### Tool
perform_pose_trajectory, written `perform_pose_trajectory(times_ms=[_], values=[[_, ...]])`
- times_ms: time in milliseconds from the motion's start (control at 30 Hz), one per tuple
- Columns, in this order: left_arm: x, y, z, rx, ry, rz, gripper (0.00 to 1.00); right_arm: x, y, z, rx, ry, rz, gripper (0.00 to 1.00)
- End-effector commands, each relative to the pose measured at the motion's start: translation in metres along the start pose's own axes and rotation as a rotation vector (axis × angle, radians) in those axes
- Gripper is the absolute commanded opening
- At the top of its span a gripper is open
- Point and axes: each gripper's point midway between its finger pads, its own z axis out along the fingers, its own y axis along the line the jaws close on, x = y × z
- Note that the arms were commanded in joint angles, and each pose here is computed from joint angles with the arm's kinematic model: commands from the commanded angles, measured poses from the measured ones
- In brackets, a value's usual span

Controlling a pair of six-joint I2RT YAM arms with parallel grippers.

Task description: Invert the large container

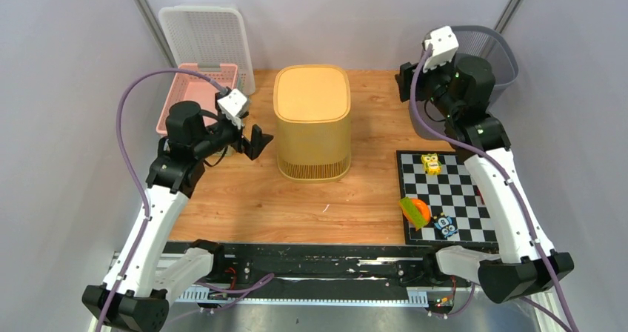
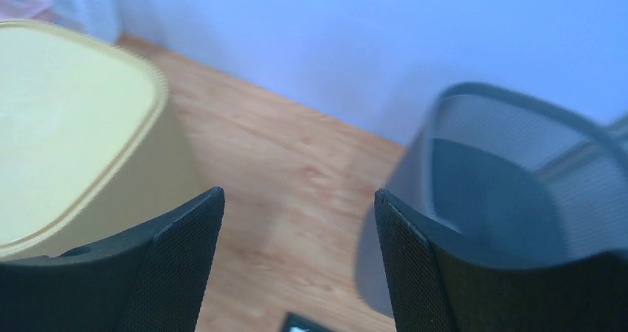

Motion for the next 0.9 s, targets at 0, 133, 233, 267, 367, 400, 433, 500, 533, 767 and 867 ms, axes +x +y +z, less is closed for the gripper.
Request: perform_pose_trajectory(times_ms=[0,133,233,267,367,400,433,500,533,767,867], values=[[0.036,0.0,-0.003,0.003,0.103,0.124,1.0,0.002,-0.053,-0.01,0.265,0.089,-0.172,0.77],[0.055,0.0,0.001,0.011,0.147,0.166,1.0,0.011,-0.072,-0.001,0.35,0.156,-0.226,0.78],[0.066,0.002,0.007,0.001,0.171,0.186,1.0,0.023,-0.081,0.012,0.381,0.207,-0.249,0.79],[0.07,0.002,0.009,-0.002,0.179,0.187,1.0,0.024,-0.084,0.016,0.394,0.218,-0.255,0.79],[0.08,0.0,0.017,0.005,0.194,0.189,1.0,0.03,-0.096,0.028,0.433,0.254,-0.263,0.79],[0.083,-0.001,0.02,0.009,0.197,0.188,1.0,0.032,-0.1,0.032,0.442,0.266,-0.263,0.79],[0.085,-0.003,0.023,0.015,0.198,0.189,1.0,0.032,-0.104,0.035,0.451,0.273,-0.261,0.79],[0.09,-0.008,0.029,0.035,0.201,0.194,1.0,0.036,-0.113,0.042,0.462,0.298,-0.259,0.79],[0.093,-0.009,0.032,0.038,0.204,0.2,1.0,0.036,-0.116,0.045,0.465,0.308,-0.258,0.79],[0.1,-0.006,0.059,-0.017,0.193,0.18,1.0,0.068,-0.139,0.072,0.457,0.423,-0.212,0.77],[0.098,-0.001,0.069,-0.042,0.176,0.145,1.0,0.084,-0.146,0.08,0.439,0.465,-0.177,0.75]])
